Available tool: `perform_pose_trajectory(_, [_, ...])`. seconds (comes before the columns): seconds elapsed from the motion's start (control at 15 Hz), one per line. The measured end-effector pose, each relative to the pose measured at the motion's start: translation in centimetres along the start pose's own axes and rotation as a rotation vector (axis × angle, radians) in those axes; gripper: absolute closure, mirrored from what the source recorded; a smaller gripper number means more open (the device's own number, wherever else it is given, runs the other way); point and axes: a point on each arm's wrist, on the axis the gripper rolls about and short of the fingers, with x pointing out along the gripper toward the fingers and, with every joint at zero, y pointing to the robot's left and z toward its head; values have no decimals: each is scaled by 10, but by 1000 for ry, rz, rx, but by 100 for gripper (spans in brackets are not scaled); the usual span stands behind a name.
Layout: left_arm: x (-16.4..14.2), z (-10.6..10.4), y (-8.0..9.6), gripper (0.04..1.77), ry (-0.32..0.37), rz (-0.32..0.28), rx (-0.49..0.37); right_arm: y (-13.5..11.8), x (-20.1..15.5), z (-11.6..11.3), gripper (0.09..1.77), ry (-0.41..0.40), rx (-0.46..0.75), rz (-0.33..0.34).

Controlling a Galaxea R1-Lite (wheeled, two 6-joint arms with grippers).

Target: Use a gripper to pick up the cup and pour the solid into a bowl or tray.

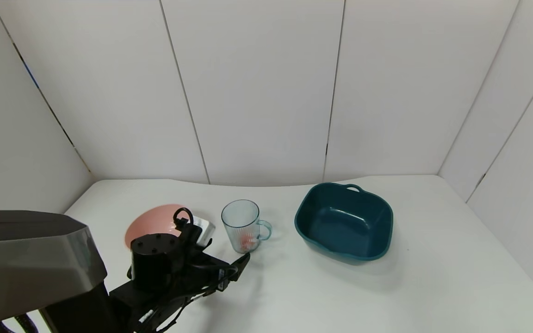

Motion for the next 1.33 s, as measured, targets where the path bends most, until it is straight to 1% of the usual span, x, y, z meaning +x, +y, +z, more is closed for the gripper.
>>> perform_pose_trajectory(0.13, [5,-2,0,9,-31,2,-1,0,0,0,15,0,0,0])
perform_pose_trajectory(0.33, [10,-6,0,9,-60,0,-2,0,0,0,15,1,-2,1])
perform_pose_trajectory(0.4, [12,-9,0,9,-62,0,-3,0,0,0,15,2,-2,2])
perform_pose_trajectory(0.53, [15,-16,0,9,-43,0,-9,0,0,0,15,4,-3,2])
perform_pose_trajectory(0.67, [18,-19,0,9,-37,0,-23,0,0,0,15,5,-4,1])
perform_pose_trajectory(0.87, [23,-16,1,9,-53,5,-24,0,0,0,15,11,-5,2])
perform_pose_trajectory(1.07, [29,-9,1,9,-90,35,-24,0,0,0,15,10,-5,2])
perform_pose_trajectory(1.33, [36,-2,-1,9,-128,35,-23,0,0,0,15,10,-5,2])
